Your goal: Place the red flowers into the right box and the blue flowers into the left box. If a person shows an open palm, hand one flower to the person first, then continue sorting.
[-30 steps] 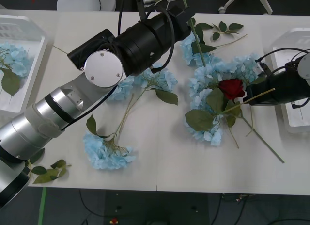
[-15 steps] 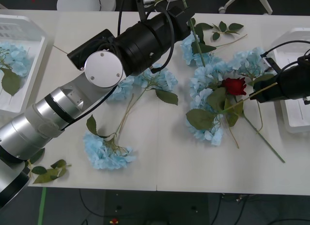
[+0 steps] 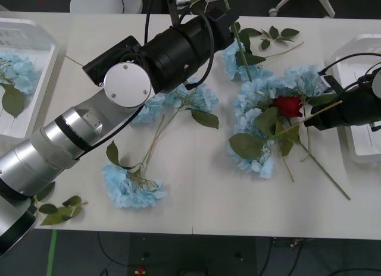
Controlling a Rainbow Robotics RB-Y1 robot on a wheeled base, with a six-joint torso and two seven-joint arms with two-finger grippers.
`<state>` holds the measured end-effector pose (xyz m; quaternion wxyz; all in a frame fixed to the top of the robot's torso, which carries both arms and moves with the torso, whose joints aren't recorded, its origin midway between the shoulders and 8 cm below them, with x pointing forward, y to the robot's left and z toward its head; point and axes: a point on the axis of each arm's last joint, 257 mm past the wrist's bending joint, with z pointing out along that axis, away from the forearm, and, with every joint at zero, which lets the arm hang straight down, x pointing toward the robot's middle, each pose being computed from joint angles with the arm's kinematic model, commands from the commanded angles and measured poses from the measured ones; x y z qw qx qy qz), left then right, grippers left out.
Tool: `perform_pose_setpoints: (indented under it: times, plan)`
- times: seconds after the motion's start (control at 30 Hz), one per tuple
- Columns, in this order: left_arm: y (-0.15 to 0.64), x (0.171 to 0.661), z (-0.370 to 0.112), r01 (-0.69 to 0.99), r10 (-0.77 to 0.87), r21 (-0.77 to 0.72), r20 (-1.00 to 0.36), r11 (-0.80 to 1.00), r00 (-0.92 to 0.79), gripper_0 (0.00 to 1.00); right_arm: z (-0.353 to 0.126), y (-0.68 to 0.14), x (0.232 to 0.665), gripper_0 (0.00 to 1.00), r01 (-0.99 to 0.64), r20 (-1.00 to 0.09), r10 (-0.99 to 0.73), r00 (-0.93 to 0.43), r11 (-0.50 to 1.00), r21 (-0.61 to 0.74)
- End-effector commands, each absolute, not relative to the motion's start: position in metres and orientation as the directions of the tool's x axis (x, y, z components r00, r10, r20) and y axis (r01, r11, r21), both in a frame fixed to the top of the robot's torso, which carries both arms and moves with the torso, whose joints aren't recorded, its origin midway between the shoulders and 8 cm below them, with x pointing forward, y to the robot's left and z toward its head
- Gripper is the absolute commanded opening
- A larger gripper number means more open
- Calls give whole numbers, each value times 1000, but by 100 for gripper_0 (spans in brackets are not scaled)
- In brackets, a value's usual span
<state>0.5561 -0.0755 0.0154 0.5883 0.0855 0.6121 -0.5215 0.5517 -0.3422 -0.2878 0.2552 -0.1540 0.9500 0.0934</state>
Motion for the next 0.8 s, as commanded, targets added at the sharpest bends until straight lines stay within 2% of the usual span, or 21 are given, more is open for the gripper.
perform_pose_setpoints:
  times: [0.03,0.13,0.23,0.47,0.8]
  plan:
    - [-95,545,46,778,-482,-443,-851,446,-208,0,-282,-364,555,66,-320,-506,-258,-823,946,39]
    - [-95,545,46,778,-482,-443,-851,446,-208,0,-281,-367,550,82,-332,-492,-271,-827,943,39]
    - [-95,545,46,778,-482,-443,-851,446,-208,0,-271,-371,547,93,-393,-498,-330,-802,919,25]
    - [-95,545,46,778,-482,-443,-851,446,-208,0,-223,-381,530,100,-488,-516,-387,-764,870,69]
    - [-95,545,46,778,-482,-443,-851,446,-208,0,-129,-332,505,100,-668,-618,-467,-632,733,130]
